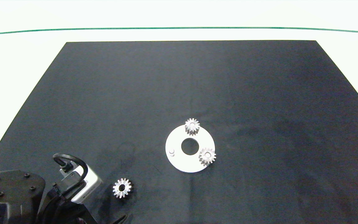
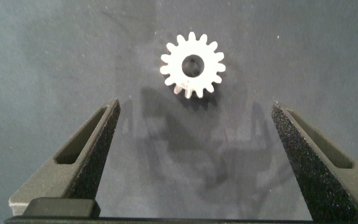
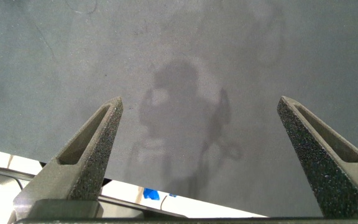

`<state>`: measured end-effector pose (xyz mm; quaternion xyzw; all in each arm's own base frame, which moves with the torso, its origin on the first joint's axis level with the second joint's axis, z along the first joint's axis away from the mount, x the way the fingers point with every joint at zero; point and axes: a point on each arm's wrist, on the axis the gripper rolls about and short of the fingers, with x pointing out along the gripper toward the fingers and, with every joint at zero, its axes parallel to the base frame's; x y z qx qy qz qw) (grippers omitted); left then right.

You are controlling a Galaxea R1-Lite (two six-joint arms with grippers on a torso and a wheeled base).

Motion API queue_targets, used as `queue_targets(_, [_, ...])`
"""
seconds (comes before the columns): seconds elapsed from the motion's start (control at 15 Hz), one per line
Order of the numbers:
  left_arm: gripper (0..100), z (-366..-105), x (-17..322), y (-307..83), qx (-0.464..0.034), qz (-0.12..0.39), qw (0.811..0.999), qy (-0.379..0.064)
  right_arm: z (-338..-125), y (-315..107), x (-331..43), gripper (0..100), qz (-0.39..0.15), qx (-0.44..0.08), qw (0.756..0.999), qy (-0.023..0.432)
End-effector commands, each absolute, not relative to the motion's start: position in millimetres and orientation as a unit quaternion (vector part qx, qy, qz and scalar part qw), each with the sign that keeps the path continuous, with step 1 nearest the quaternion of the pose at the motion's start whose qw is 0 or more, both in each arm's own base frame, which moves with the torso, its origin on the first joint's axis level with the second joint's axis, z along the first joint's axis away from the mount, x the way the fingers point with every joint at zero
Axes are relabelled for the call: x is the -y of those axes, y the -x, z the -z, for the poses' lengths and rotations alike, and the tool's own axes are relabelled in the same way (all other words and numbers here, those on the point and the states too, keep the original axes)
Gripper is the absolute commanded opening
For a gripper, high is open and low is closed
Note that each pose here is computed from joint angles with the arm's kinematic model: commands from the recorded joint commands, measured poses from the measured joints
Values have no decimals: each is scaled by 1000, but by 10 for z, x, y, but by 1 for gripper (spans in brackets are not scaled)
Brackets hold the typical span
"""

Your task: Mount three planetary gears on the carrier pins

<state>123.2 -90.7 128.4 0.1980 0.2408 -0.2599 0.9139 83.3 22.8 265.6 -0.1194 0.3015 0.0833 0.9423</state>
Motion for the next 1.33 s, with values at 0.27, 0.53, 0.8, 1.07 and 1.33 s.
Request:
queue_targets(0.27, [100,-1287,958,-1302,-225,257,921,-187,-2627,-834,-229,100,-84,-307,940,121])
queue_targets(0.53, [100,-1230,978,-1320,-237,257,918,-189,-2628,-830,-228,100,-84,-307,940,120])
queue_targets(0.8, [100,-1210,1010,-1357,-234,258,919,-187,-2628,-830,-228,100,-84,-307,940,120])
queue_targets(1.07, [100,-1176,1061,-1418,-229,258,920,-184,-2628,-830,-228,100,-84,-307,940,120])
queue_targets(1.33, [100,-1164,1060,-1417,-231,258,919,-187,-2632,-830,-228,100,-84,-306,941,120])
